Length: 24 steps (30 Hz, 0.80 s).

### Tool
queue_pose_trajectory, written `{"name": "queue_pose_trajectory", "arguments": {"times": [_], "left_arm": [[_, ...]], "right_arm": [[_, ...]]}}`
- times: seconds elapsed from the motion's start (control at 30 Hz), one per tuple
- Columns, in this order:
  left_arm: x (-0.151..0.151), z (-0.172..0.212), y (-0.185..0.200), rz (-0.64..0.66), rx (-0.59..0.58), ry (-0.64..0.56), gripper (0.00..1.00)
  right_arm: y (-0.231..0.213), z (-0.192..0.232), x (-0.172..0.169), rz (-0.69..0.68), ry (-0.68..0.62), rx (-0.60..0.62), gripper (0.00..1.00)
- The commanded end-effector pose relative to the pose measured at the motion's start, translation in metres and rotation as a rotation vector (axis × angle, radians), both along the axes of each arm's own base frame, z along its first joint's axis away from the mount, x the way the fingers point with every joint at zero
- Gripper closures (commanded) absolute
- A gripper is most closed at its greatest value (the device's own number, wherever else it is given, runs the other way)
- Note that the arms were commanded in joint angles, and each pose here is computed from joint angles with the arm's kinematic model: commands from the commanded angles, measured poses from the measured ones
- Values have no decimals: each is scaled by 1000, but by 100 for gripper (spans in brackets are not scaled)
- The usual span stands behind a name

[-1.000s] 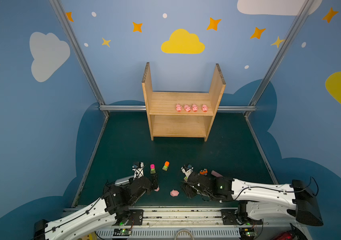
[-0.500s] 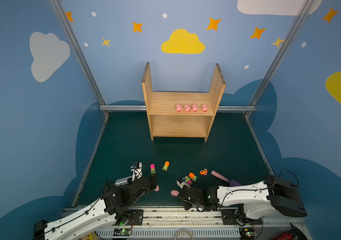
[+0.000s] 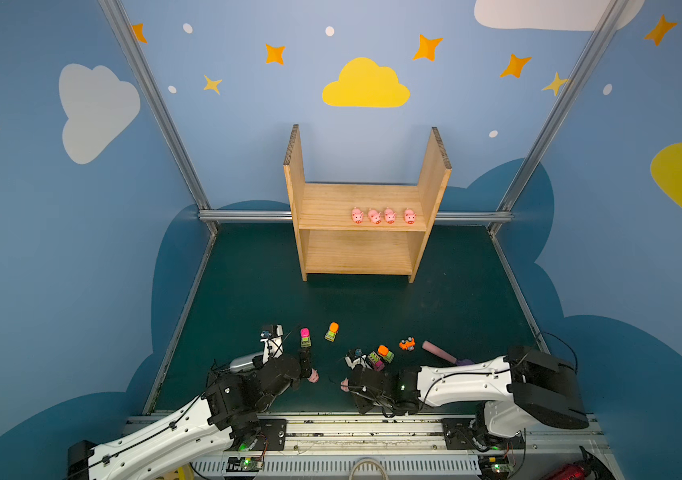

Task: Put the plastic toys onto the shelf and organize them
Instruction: 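Draw the right arm back down over the toys near the robot, then lower the right gripper onto a fifth pink pig and close it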

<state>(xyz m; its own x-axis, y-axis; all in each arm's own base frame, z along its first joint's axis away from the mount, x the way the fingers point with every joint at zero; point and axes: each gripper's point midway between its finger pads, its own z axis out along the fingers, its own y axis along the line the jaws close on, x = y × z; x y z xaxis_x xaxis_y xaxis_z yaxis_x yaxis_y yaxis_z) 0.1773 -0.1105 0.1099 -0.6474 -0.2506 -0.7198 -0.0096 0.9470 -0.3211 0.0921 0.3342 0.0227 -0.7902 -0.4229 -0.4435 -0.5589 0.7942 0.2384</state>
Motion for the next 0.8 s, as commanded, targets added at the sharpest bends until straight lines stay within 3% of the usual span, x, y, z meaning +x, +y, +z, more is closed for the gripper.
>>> {"name": "queue_pose_trajectory", "arguments": {"times": [0.0, 0.4, 0.77], "left_arm": [[0, -3, 6, 9, 38, -6, 0], [2, 0, 7, 12, 55, -22, 0], [4, -1, 8, 17, 60, -27, 0]], "right_arm": [[-3, -7, 10, 1, -4, -45, 69], [-5, -3, 47, 5, -65, -137, 67], [10, -3, 64, 19, -70, -115, 67]]}}
